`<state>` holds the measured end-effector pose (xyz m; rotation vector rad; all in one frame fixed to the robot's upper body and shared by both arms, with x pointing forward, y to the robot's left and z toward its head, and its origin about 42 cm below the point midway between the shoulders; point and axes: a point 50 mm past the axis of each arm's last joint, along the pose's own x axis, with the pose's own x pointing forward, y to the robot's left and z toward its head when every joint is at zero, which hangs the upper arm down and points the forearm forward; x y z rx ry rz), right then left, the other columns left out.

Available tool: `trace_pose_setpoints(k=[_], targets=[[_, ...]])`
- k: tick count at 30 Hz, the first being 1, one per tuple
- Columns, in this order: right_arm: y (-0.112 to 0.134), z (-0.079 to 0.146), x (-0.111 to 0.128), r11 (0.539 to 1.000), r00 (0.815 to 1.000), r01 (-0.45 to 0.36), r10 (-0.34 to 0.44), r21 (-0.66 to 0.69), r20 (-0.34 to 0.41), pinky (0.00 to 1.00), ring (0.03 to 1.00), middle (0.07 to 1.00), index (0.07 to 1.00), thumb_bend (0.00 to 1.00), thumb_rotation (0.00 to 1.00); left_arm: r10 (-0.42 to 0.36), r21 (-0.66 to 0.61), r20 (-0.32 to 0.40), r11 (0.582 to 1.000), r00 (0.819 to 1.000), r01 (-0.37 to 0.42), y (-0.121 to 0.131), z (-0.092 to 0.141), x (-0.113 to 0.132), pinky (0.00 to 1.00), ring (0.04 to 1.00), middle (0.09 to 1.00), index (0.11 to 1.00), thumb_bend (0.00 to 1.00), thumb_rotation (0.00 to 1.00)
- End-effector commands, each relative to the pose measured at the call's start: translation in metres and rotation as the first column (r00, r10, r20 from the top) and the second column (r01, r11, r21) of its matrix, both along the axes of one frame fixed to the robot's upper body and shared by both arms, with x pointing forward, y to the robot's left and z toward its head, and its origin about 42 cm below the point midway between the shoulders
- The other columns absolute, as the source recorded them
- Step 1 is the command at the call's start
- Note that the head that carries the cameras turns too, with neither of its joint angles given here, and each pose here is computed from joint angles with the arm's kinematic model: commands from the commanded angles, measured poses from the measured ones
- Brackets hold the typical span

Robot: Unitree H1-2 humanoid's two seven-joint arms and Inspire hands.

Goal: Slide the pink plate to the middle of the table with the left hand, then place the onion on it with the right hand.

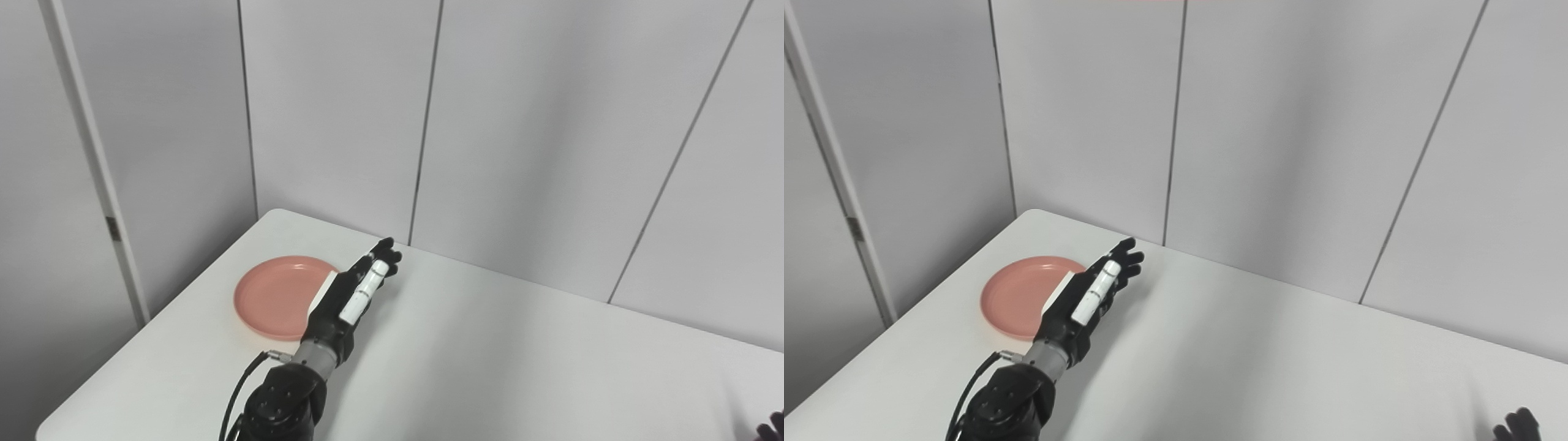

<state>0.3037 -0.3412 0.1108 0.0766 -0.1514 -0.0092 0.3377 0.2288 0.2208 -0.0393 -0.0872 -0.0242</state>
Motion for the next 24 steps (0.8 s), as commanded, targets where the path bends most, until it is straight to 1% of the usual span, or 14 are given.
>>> trace_pose_setpoints(k=[1,5,7,10,12,13,17,21,24], targets=[[0.001,-0.049,-0.036,0.998,0.985,0.038,-0.03,0.043,-0.167,1.0,1.0,1.0,1.0,0.81,0.97,-0.023,0.005,0.077,1.0,0.997,0.023,0.004,0.028,0.01,1.0,0.92,0.918,0.919,0.78,0.84],[0.001,-0.049,-0.036,0.998,0.985,0.038,-0.03,0.043,-0.168,1.0,1.0,1.0,1.0,0.81,0.98,-0.021,-0.026,0.088,0.999,0.996,0.024,0.018,0.037,0.019,1.0,0.941,0.938,0.931,0.78,0.82],[0.001,-0.049,-0.036,0.998,0.985,0.036,-0.028,0.046,-0.167,1.0,1.0,1.0,1.0,0.81,0.97,-0.007,-0.019,0.088,1.0,0.996,0.009,0.03,0.041,0.025,0.91,0.905,0.914,0.915,0.78,0.81],[0.001,-0.049,-0.037,0.998,0.985,0.037,-0.029,0.048,-0.168,1.0,1.0,1.0,1.0,0.82,0.97,0.01,-0.002,0.082,1.0,0.997,-0.01,0.047,0.046,0.034,0.89,0.892,0.902,0.909,0.77,0.81],[0.0,-0.049,-0.037,0.998,0.985,0.038,-0.029,0.047,-0.168,1.0,1.0,1.0,1.0,0.81,0.97,0.029,0.006,0.076,1.0,0.997,-0.03,0.056,0.049,0.038,0.91,0.891,0.901,0.911,0.77,0.82],[0.0,-0.049,-0.037,0.998,0.985,0.038,-0.03,0.048,-0.169,1.0,1.0,1.0,1.0,0.81,0.98,0.044,0.009,0.074,0.999,0.996,-0.045,0.063,0.051,0.04,0.9,0.882,0.892,0.902,0.78,0.82],[-0.001,-0.05,-0.036,0.998,0.985,0.04,-0.03,0.053,-0.172,1.0,1.0,1.0,1.0,0.81,0.97,0.09,0.01,0.076,0.996,0.993,-0.091,0.082,0.059,0.047,0.91,0.894,0.902,0.906,0.79,0.83],[0.0,-0.051,-0.036,0.998,0.985,0.041,-0.032,0.048,-0.172,1.0,1.0,1.0,1.0,0.82,0.97,0.131,-0.005,0.083,0.991,0.988,-0.131,0.101,0.067,0.052,0.97,0.921,0.916,0.916,0.79,0.83],[0.0,-0.051,-0.036,0.998,0.985,0.037,-0.029,0.046,-0.171,1.0,1.0,1.0,1.0,0.81,0.97,0.146,0.001,0.086,0.989,0.986,-0.147,0.114,0.073,0.055,0.95,0.928,0.919,0.915,0.79,0.84]])
